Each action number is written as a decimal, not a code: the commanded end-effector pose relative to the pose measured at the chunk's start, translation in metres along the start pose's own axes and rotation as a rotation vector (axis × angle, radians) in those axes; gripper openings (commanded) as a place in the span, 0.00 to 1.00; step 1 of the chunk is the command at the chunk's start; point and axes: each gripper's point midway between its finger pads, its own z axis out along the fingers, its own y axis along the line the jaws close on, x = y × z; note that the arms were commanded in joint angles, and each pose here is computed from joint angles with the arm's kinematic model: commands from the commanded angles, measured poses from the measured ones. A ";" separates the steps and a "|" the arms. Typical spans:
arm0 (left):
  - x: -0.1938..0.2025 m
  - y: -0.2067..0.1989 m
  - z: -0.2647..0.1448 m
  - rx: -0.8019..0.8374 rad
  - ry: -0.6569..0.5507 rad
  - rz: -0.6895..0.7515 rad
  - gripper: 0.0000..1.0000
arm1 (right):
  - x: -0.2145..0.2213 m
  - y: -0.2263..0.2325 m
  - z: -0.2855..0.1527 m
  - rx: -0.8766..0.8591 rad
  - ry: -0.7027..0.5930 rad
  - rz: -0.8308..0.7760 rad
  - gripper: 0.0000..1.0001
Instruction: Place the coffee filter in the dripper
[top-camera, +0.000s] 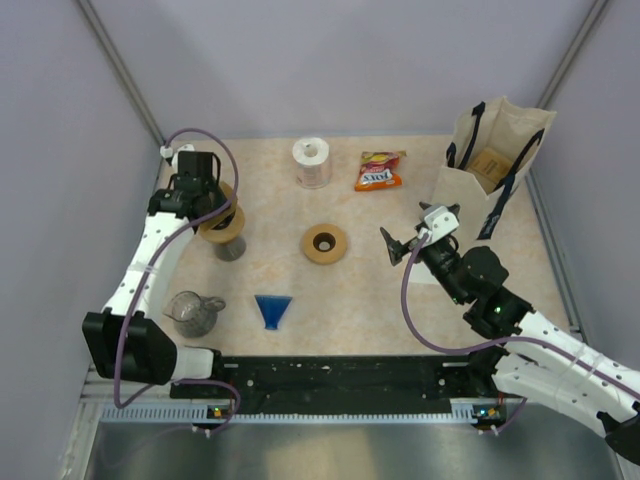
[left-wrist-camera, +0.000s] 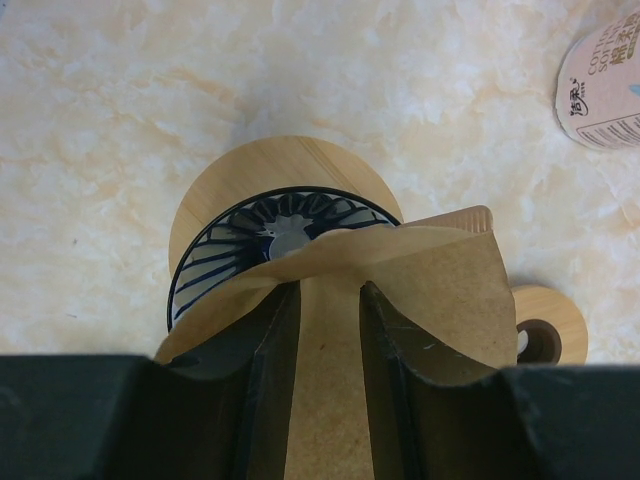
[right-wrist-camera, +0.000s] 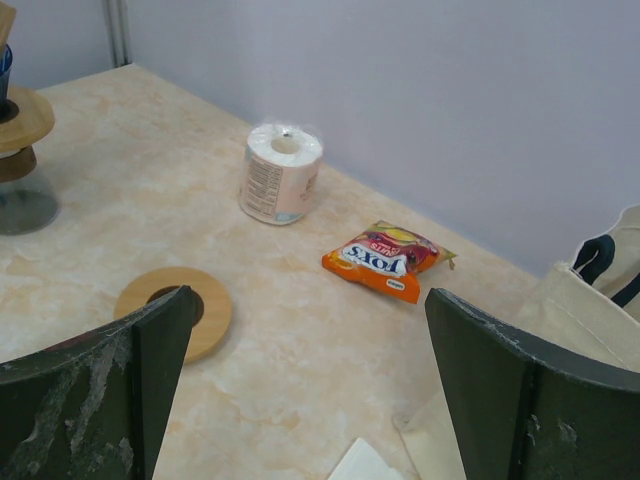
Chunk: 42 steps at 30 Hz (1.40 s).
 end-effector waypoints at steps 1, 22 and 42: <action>-0.016 -0.008 -0.004 0.020 -0.035 0.007 0.36 | -0.007 -0.002 0.000 0.014 -0.028 -0.002 0.99; -0.004 0.001 0.016 -0.043 -0.002 0.026 0.35 | -0.006 -0.003 -0.001 0.022 -0.022 -0.007 0.99; 0.014 0.011 0.024 -0.074 0.033 0.028 0.34 | -0.006 -0.004 -0.001 0.025 -0.023 -0.005 0.99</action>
